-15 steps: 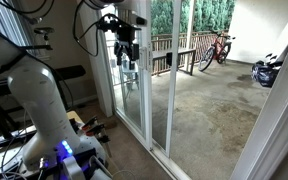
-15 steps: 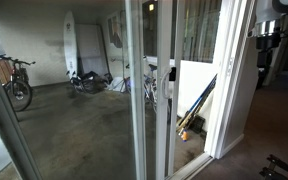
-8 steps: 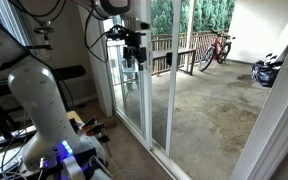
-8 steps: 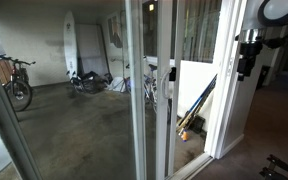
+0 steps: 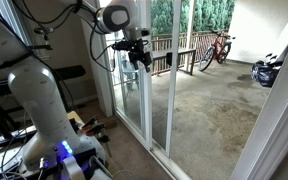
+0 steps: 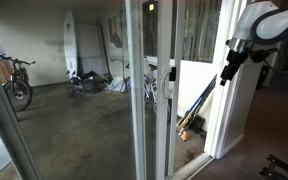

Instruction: Slide the glass door to the right

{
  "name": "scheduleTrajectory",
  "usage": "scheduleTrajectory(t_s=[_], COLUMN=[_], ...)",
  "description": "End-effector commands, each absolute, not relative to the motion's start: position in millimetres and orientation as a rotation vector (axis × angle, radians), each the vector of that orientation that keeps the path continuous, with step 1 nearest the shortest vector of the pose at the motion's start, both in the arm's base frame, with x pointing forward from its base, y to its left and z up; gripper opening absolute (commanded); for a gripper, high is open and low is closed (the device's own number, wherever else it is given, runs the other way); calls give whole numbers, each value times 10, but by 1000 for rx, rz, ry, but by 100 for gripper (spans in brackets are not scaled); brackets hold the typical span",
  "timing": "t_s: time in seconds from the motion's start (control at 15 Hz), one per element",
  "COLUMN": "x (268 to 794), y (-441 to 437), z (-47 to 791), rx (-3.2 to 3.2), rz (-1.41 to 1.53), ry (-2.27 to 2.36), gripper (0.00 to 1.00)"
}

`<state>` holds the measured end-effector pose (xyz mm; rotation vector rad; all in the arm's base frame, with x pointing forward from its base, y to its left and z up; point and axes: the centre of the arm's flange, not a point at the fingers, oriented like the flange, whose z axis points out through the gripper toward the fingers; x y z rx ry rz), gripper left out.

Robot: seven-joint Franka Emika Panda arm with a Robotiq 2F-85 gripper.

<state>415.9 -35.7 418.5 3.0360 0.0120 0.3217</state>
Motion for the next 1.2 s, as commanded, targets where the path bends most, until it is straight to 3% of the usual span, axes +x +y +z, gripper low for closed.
scheduleTrajectory(t_s=[0.0,0.6,1.13], x=[4093,4324,4498], y=[-92,299,904], z=[3984,4134,4116], rx=[2971,2831,2954], rz=[474,920,821], ry=[47,19,80], gripper=[100,100,100])
